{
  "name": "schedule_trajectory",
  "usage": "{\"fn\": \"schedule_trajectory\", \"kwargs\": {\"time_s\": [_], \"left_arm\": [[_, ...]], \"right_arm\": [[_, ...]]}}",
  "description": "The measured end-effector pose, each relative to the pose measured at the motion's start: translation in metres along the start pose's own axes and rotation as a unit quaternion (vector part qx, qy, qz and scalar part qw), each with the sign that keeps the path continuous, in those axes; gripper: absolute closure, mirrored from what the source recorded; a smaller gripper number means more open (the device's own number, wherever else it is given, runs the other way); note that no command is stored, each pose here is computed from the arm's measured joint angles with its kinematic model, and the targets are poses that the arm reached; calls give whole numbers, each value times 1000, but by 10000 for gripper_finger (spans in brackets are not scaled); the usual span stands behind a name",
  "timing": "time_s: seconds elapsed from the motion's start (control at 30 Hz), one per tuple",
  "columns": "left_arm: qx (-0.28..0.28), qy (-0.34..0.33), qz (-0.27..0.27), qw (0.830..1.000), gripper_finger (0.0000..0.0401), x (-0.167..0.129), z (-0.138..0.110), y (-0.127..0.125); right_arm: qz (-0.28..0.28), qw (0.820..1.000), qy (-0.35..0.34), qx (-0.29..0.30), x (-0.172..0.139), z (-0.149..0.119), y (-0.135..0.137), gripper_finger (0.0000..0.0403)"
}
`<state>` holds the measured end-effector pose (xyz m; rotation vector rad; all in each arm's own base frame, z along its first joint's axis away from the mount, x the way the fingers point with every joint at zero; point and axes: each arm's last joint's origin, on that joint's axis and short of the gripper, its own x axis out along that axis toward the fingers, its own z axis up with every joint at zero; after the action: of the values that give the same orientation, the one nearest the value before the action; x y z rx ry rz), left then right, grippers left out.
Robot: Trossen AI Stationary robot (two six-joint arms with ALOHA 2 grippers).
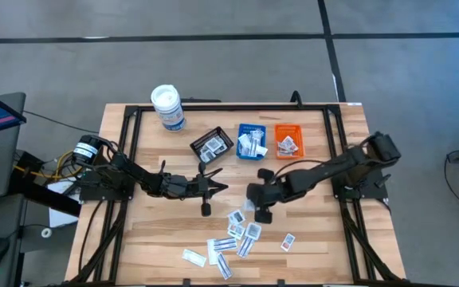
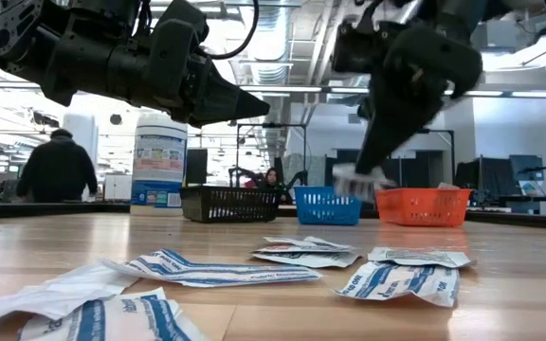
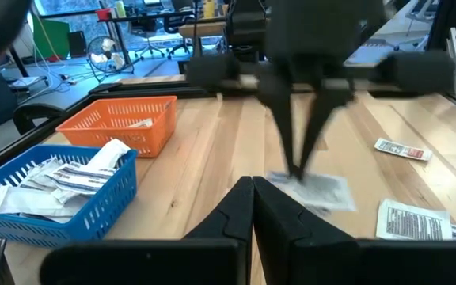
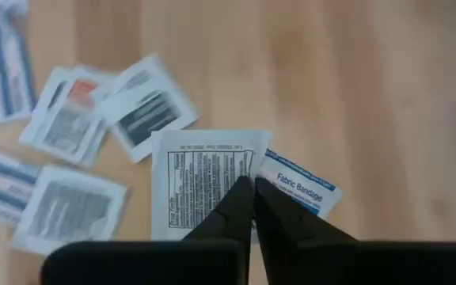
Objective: Pick & Place First Aid Supplies
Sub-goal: Put the black towelette pack into the black bin
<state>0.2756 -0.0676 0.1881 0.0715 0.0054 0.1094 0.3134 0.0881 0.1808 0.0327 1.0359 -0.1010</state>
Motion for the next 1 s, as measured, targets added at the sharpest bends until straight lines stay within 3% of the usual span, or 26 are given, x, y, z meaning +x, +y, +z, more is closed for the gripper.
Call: {"fn": "schedule_trajectory", "kwargs": {"time_s": [0.33, 0.7, 0.87, 1.0], "left_arm": [[0, 0, 0, 1000, 392, 0, 0, 0], [-29, 0, 0, 1000, 392, 0, 0, 0], [-30, 0, -30, 999, 391, 0, 0, -2], [-40, -1, -56, 998, 384, 0, 0, -3]], "right_arm": [[-66, 992, -105, 26, -72, 6, -22, 401], [13, 995, -95, 22, -54, -16, -16, 401], [17, 994, -105, -21, -63, -20, -8, 396], [2, 989, -148, -4, -43, -29, -9, 395]]}}
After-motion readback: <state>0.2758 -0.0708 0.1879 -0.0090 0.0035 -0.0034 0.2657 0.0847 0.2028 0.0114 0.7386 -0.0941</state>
